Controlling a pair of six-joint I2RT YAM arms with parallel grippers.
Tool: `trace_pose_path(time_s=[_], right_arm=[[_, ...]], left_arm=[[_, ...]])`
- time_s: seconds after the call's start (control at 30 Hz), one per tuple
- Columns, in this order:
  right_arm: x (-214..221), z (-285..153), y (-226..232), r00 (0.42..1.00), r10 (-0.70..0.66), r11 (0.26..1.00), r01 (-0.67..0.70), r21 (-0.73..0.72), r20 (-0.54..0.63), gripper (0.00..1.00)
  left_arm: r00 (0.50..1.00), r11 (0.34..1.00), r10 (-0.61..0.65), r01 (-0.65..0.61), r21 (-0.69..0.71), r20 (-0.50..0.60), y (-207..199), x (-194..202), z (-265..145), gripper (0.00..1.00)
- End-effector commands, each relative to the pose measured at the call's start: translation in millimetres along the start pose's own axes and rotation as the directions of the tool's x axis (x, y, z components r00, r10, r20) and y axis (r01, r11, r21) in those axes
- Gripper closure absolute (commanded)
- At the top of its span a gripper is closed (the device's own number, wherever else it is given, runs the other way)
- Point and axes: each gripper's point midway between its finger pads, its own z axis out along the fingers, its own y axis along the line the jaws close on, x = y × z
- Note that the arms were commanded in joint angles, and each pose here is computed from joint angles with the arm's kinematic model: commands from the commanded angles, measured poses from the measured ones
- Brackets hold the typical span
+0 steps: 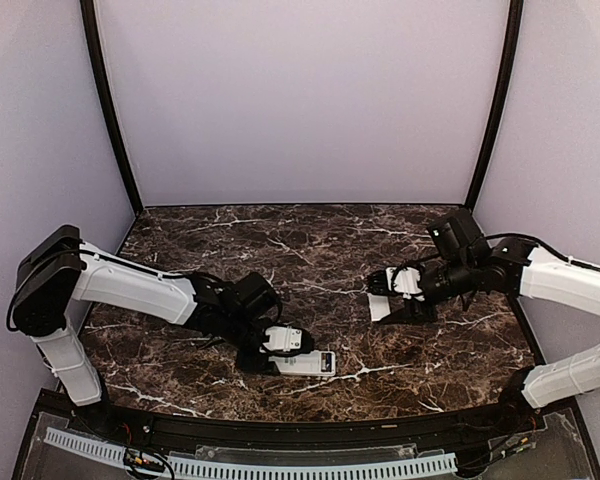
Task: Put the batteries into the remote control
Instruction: Move the remote control without the battery cover to the center of the board, then load the battery cover onto the remote control without the battery cover.
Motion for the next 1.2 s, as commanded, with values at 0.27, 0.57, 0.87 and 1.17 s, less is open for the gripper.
trace_pose_path(time_s=[0.27, 0.57, 0.87, 1.17], right_arm=[[-19, 23, 10, 0.996, 0.075, 0.993, -0.071, -0.100, 0.044, 0.61], [-68, 33, 12, 0.960, 0.228, 0.966, -0.202, -0.161, 0.165, 0.61], [-32, 89, 23, 0.948, 0.319, 0.935, -0.315, -0.166, -0.003, 0.61], [-12, 138, 41, 0.950, 0.300, 0.934, -0.311, -0.176, -0.089, 0.59]], left_arm=[[0.972, 0.996, 0.023, -0.001, 0.094, -0.236, -15, 63, -16, 0.25], [0.990, 0.991, -0.080, 0.091, -0.096, 0.116, 12, -5, -74, 0.20], [0.544, 0.594, -0.629, 0.797, -0.108, 0.555, 61, -13, -124, 0.20], [0.321, 0.366, -0.760, 0.930, -0.035, 0.565, 49, 33, -95, 0.22]])
